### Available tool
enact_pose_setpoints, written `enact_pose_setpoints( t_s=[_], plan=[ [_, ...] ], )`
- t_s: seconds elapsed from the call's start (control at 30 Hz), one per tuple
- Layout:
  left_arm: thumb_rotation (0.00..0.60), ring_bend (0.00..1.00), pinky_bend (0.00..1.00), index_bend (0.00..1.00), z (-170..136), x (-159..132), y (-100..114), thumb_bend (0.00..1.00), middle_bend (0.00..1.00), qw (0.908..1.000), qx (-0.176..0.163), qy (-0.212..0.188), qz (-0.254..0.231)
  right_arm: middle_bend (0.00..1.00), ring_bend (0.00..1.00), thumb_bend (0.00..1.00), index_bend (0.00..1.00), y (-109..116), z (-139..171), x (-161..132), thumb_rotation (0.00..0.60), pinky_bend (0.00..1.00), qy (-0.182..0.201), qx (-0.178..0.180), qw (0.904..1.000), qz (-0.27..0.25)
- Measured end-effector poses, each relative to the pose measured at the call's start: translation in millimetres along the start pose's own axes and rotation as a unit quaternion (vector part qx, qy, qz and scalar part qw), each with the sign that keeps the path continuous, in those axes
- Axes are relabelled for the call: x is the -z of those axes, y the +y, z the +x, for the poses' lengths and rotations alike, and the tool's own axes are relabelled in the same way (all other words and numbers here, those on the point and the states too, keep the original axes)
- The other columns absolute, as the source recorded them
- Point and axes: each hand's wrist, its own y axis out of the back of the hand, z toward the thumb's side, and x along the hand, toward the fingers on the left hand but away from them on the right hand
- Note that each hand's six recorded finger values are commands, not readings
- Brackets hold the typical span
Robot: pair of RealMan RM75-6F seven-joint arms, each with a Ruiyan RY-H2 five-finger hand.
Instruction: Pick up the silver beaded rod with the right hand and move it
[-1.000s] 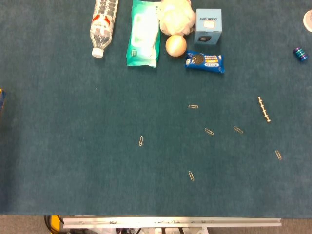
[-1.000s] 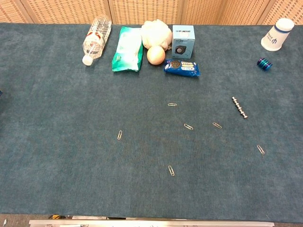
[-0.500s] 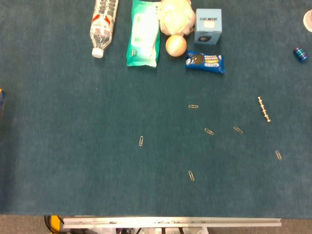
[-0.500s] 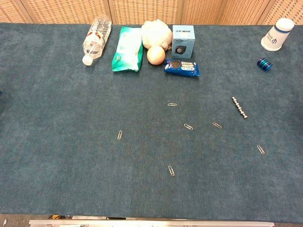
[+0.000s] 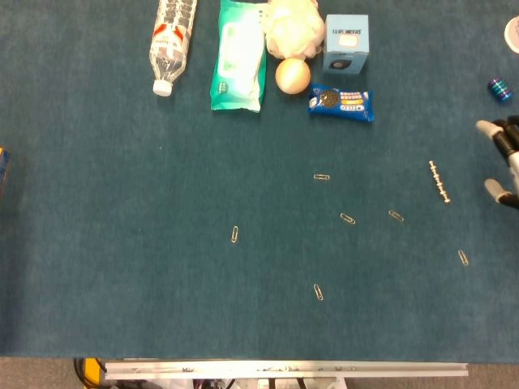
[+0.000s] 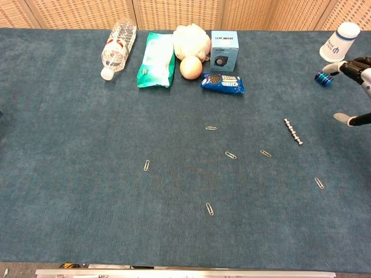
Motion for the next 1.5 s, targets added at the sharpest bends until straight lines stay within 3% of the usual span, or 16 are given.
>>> enact_pose_setpoints(
  t_s=[0.67, 1.07, 1.5],
  plan=[
    [0.6, 0.25, 0.41, 0.34, -0.2, 5.4, 4.8, 0.42, 0.35, 0.9999, -0.004, 0.011, -0.004, 0.28, 0.2, 0.15, 0.24, -21.3, -21.0, -22.9, 0.6, 0.39, 0.021, -0.024, 0.9994, 0.013],
    [0.6, 0.25, 0.41, 0.35, -1.2, 7.2, 8.0, 0.42, 0.35, 0.9999, -0.007, 0.014, -0.006, 0.28, 0.2, 0.15, 0.27, -32.1, -27.4, -34.1, 0.6, 0.39, 0.002, -0.034, 0.9994, -0.003],
    [0.6, 0.25, 0.41, 0.35, -2.1, 10.2, 12.0, 0.42, 0.35, 0.9997, -0.012, 0.019, -0.009, 0.28, 0.19, 0.14, 0.27, -52.2, -24.9, -40.9, 0.6, 0.39, 0.011, -0.063, 0.9979, 0.01]
  ],
)
